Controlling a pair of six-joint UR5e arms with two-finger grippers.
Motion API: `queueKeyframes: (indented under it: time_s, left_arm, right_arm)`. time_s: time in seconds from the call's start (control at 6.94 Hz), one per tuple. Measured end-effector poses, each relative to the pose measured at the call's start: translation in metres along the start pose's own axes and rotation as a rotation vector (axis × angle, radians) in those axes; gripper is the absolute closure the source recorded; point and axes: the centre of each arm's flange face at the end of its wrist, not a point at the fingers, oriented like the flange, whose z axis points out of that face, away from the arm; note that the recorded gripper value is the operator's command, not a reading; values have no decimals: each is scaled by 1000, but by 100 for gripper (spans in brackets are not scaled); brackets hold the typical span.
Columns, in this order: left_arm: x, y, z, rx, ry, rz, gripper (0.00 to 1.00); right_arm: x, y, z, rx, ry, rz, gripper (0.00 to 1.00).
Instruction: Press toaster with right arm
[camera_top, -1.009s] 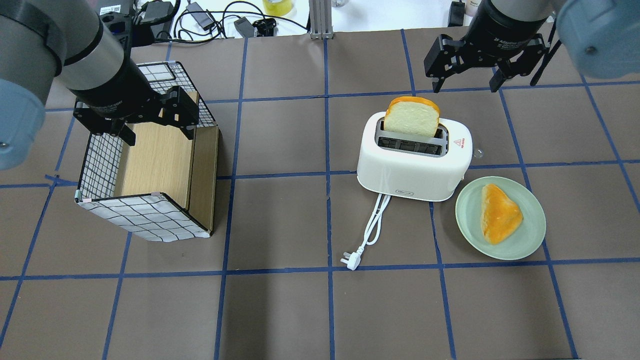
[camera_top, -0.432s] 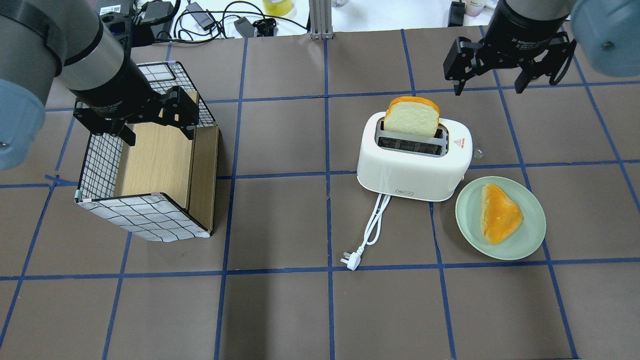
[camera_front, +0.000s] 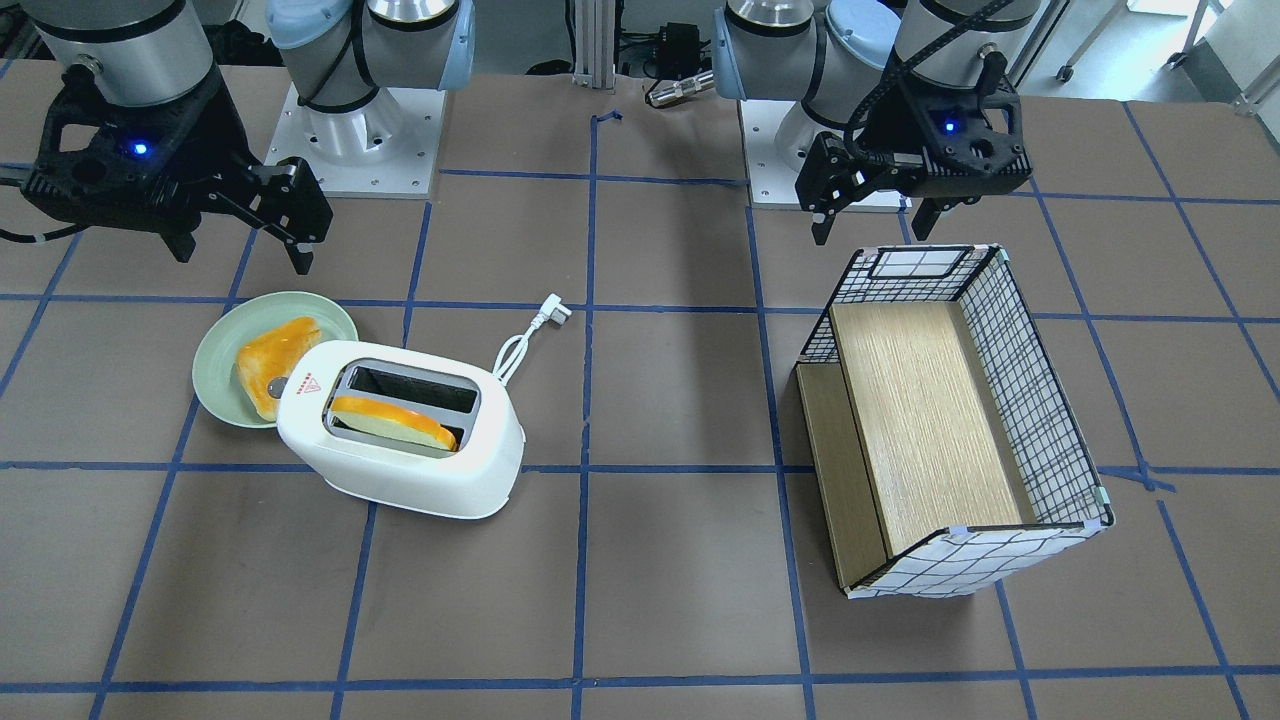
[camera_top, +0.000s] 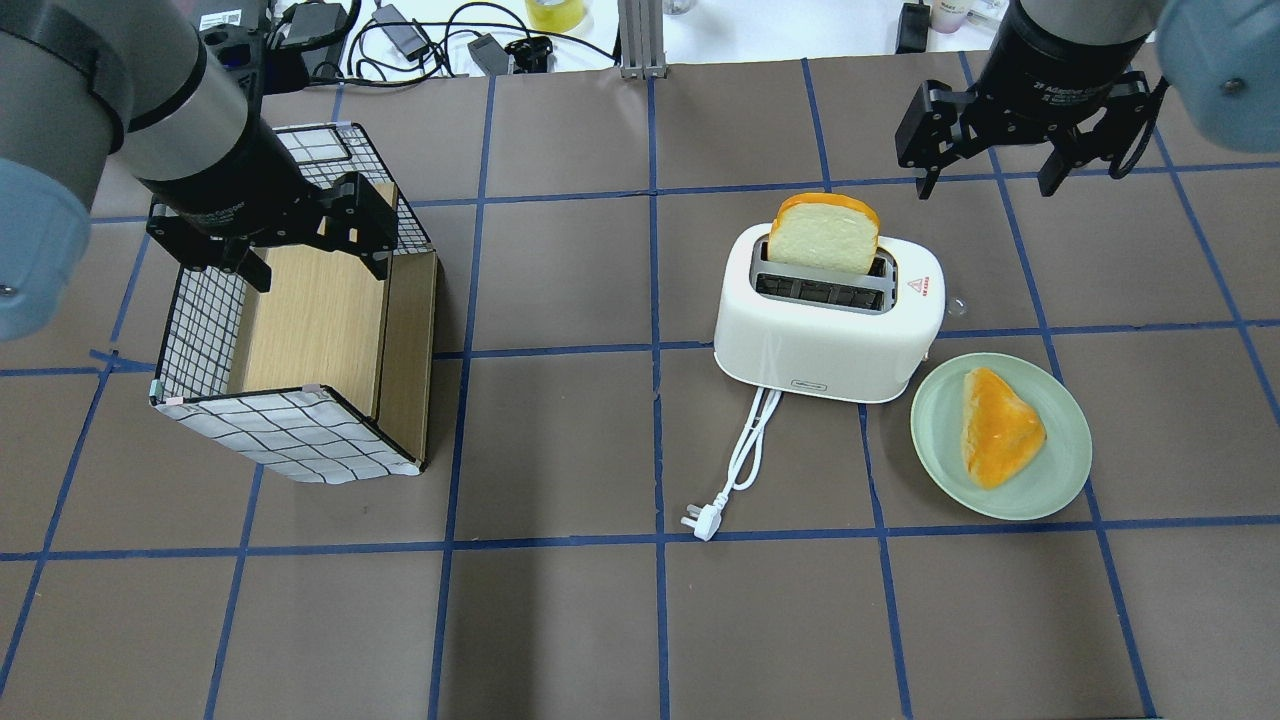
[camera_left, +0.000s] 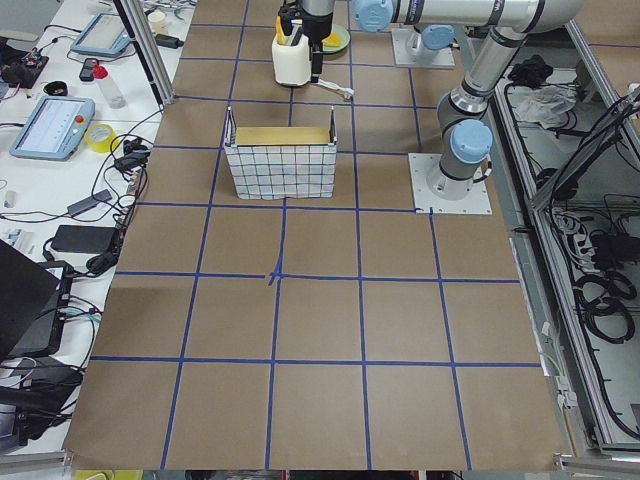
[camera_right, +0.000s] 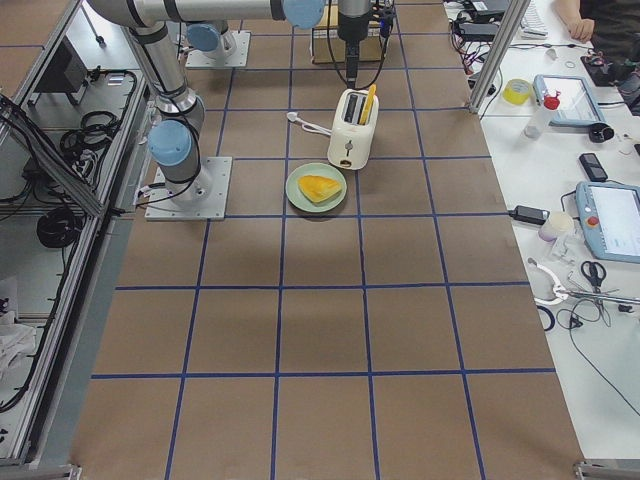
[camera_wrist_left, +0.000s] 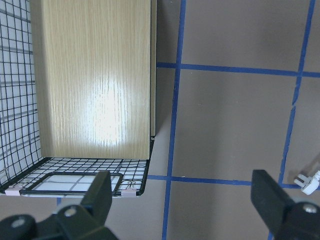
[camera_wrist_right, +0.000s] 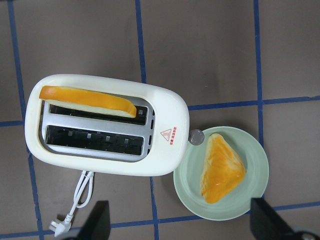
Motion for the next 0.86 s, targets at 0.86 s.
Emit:
queueKeyframes:
  time_s: [0.86]
  left_arm:
    - [0, 0, 0, 0, 0, 0, 0]
  right_arm:
    - [-7, -1, 2, -2, -69, -7, 0]
